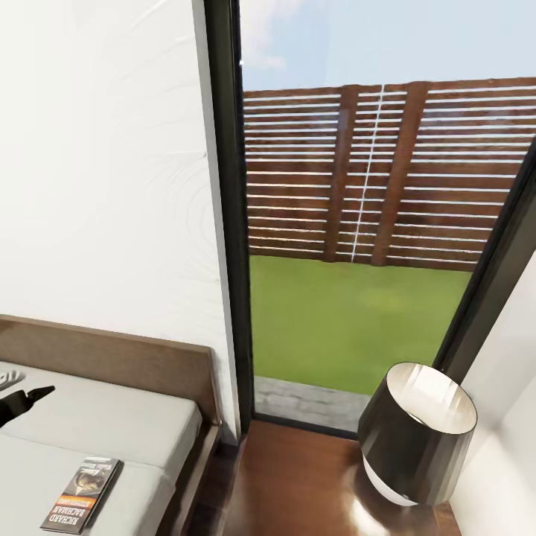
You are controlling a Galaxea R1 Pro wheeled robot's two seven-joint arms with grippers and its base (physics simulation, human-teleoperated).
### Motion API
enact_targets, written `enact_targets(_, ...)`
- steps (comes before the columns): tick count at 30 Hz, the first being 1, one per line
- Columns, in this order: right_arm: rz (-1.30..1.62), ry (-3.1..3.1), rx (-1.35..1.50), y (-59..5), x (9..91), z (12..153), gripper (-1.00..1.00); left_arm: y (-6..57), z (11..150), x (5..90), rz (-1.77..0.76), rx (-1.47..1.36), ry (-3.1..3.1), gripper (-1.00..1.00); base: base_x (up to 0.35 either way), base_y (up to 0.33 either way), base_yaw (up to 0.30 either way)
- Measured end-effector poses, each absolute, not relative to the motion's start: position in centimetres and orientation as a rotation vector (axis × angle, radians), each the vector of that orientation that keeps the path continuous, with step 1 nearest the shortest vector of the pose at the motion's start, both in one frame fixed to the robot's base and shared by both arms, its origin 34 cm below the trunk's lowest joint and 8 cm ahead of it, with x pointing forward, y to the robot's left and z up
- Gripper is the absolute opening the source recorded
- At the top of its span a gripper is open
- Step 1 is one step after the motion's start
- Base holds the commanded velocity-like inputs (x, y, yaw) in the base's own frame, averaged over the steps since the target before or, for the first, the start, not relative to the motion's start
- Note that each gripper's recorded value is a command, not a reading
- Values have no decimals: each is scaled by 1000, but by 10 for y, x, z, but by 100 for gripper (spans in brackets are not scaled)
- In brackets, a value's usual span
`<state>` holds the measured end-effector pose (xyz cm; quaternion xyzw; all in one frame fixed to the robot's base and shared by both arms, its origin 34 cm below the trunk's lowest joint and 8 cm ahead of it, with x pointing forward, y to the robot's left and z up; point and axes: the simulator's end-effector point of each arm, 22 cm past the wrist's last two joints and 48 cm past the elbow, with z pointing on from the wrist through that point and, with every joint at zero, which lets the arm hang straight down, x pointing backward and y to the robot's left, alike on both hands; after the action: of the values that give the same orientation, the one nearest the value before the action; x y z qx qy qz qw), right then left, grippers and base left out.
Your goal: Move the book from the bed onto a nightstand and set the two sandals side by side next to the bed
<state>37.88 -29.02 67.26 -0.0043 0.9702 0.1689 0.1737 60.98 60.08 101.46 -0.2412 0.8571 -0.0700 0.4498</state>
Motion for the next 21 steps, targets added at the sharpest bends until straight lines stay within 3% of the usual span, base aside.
enact_targets(11,481,2761,-9,-290,375,670,100,575,970,620,-149,-621,2149,100,0,0,0)
enact_targets(21,481,2777,-5,-290,370,665,100,569,881,620,-22,-851,2060,100,0,0,0)
